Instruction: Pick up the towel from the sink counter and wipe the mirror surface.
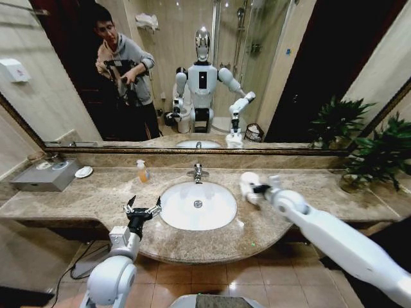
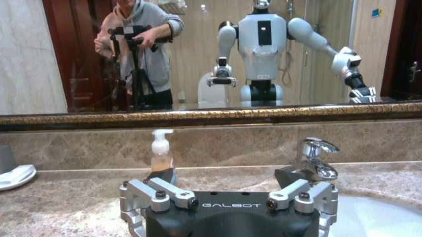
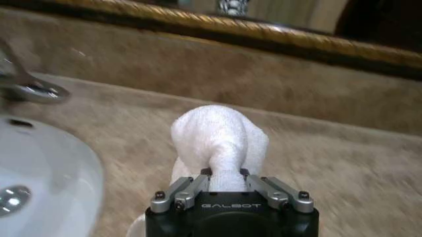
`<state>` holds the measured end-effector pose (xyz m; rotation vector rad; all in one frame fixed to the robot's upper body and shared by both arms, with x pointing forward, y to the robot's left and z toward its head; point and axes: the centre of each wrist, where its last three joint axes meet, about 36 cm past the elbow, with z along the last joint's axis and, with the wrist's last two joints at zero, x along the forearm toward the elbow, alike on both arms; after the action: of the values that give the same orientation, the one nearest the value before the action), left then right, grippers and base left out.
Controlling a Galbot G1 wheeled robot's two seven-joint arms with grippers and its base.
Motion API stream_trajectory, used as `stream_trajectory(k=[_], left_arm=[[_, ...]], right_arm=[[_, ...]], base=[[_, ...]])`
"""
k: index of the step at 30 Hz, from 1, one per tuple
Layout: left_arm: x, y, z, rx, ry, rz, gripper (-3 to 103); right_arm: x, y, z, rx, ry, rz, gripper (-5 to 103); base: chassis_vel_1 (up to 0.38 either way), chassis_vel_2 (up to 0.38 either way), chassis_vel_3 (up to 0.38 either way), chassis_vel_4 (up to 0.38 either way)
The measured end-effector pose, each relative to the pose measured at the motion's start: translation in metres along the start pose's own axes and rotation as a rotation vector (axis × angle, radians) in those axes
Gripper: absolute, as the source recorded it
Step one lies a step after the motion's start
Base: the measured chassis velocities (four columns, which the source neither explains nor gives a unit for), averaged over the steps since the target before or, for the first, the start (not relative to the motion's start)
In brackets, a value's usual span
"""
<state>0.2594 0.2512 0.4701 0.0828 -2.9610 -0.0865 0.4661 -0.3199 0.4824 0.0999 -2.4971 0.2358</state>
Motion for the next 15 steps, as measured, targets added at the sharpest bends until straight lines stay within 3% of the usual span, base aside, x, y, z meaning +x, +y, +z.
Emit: stream_trajectory(k=[7, 15], left_arm=[[0.0, 0.0, 0.0, 0.0, 0.0, 0.0, 100], [0.0, 0.0, 0.0, 0.0, 0.0, 0.0, 100]], right_arm=[[-0.009, 0.0, 0.015, -0.026, 0.003, 0.016, 15], [-0.024, 0.022, 0.016, -0.044, -0.001, -0.004, 15]], base=[[0.0, 0.0, 0.0, 0.0], [0.0, 0.0, 0.0, 0.0]])
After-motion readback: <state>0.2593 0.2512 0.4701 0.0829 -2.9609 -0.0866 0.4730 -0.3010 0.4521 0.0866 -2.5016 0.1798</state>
